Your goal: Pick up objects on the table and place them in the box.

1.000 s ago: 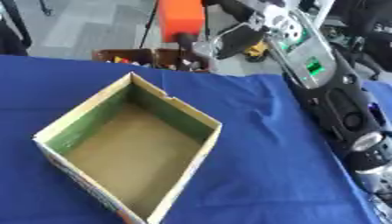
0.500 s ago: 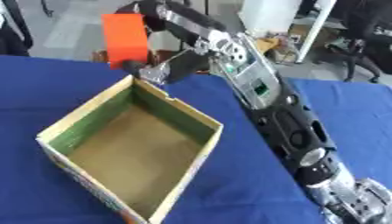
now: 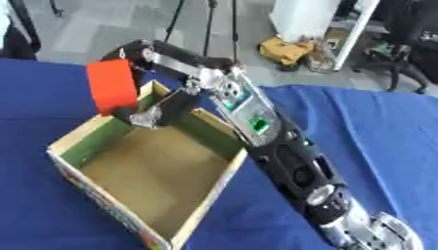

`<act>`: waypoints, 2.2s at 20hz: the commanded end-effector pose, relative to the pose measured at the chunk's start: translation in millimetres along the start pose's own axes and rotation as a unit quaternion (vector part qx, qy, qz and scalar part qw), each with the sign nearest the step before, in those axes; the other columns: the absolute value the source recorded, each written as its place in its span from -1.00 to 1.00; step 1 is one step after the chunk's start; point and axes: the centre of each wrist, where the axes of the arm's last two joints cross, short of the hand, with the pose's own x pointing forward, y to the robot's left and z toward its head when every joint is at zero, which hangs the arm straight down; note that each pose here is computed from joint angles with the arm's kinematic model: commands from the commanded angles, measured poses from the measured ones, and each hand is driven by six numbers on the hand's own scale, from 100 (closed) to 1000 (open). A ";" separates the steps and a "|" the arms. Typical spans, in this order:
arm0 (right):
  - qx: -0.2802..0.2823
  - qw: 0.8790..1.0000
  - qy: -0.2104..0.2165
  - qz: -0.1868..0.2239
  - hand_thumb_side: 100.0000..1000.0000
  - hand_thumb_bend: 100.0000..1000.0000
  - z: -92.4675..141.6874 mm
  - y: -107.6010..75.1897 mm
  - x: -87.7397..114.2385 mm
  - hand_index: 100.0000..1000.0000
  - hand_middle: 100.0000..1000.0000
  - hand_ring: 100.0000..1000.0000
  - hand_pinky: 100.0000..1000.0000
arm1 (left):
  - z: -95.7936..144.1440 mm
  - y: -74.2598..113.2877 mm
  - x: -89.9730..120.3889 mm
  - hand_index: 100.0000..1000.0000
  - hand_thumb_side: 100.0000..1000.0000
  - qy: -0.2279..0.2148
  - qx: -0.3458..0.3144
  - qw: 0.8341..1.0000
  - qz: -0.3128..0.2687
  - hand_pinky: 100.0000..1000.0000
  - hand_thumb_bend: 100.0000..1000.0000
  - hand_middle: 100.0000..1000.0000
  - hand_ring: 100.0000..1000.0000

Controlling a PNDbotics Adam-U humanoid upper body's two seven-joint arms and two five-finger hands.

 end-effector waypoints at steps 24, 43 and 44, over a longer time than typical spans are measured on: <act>0.175 0.974 0.049 0.132 -0.82 -1.00 7.1 44.9 -28.5 0.39 0.22 0.35 0.38 | -11.7 3.0 5.6 0.78 0.70 -0.016 -0.012 1.000 -0.004 -0.01 -1.00 0.61 0.36; -0.017 0.992 0.013 0.128 0.22 0.33 29.2 -34.2 12.3 0.83 0.59 0.70 0.73 | -7.4 4.7 6.4 0.79 0.69 -0.010 -0.011 1.000 -0.009 -0.01 -1.00 0.61 0.36; -0.044 0.992 0.005 0.122 0.24 0.31 33.7 -44.0 18.8 0.84 0.58 0.70 0.74 | -7.0 5.1 6.6 0.79 0.69 -0.009 -0.011 1.000 -0.009 -0.01 -1.00 0.61 0.36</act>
